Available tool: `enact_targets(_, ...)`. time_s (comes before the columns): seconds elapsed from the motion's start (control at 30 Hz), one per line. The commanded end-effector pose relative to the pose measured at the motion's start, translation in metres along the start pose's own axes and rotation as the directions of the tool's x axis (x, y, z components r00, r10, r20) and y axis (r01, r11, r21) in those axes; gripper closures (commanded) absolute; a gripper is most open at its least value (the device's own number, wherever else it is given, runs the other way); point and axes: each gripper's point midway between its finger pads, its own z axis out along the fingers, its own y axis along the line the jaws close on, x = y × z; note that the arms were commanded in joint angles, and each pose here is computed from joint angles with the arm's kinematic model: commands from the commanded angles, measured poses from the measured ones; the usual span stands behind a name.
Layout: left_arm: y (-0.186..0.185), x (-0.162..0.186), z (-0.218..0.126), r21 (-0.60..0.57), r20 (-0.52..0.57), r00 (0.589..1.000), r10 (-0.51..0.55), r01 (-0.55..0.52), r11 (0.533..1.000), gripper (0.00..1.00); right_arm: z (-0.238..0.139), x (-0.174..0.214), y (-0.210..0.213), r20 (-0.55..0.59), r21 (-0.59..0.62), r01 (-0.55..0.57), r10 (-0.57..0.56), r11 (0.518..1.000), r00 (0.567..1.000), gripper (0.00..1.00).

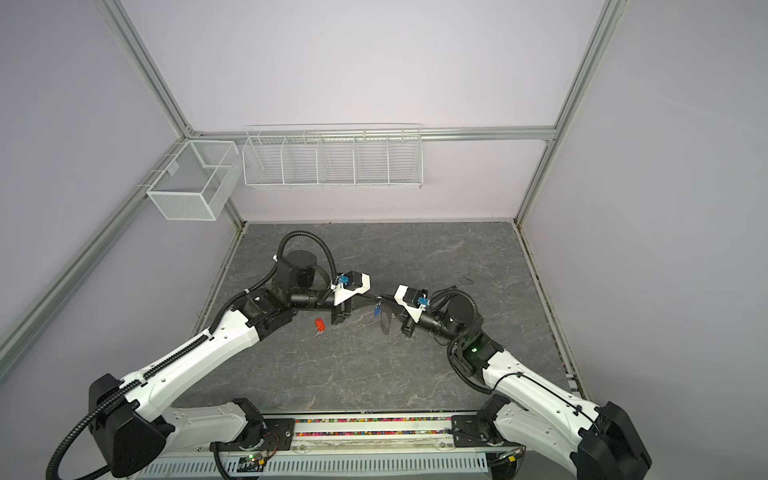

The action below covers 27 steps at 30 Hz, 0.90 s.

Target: Put the keys on the keyring

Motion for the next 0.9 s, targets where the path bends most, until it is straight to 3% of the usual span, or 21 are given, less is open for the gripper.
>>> enact_targets(0.0,0.005,-0.014,-0.007,-0.011,-0.037,0.999,0.038,-0.038,0.999,1.00,-0.002,-0.006,-0.008,-0.032,0.041,0.027,-0.026,0.999,0.999,0.69)
enact_targets(0.07,0.006,-0.006,-0.011,-0.008,-0.118,0.993,0.013,-0.014,1.000,1.00,-0.008,-0.007,-0.014,-0.060,0.085,0.071,-0.066,0.994,0.996,0.63)
enact_targets(0.17,0.006,0.002,-0.016,-0.006,-0.212,0.977,-0.017,0.016,1.000,1.00,-0.016,-0.009,-0.018,-0.103,0.112,0.128,-0.116,0.985,0.988,0.62)
enact_targets(0.5,0.002,0.010,-0.019,0.005,-0.480,0.875,-0.055,0.065,0.998,1.00,-0.011,-0.016,-0.007,-0.161,0.063,0.217,-0.204,0.974,0.966,0.65)
enact_targets(0.87,-0.004,0.001,-0.012,0.020,-0.559,0.826,-0.077,0.106,0.994,1.00,-0.004,-0.009,-0.007,-0.222,0.116,0.285,-0.255,0.951,0.941,0.69)
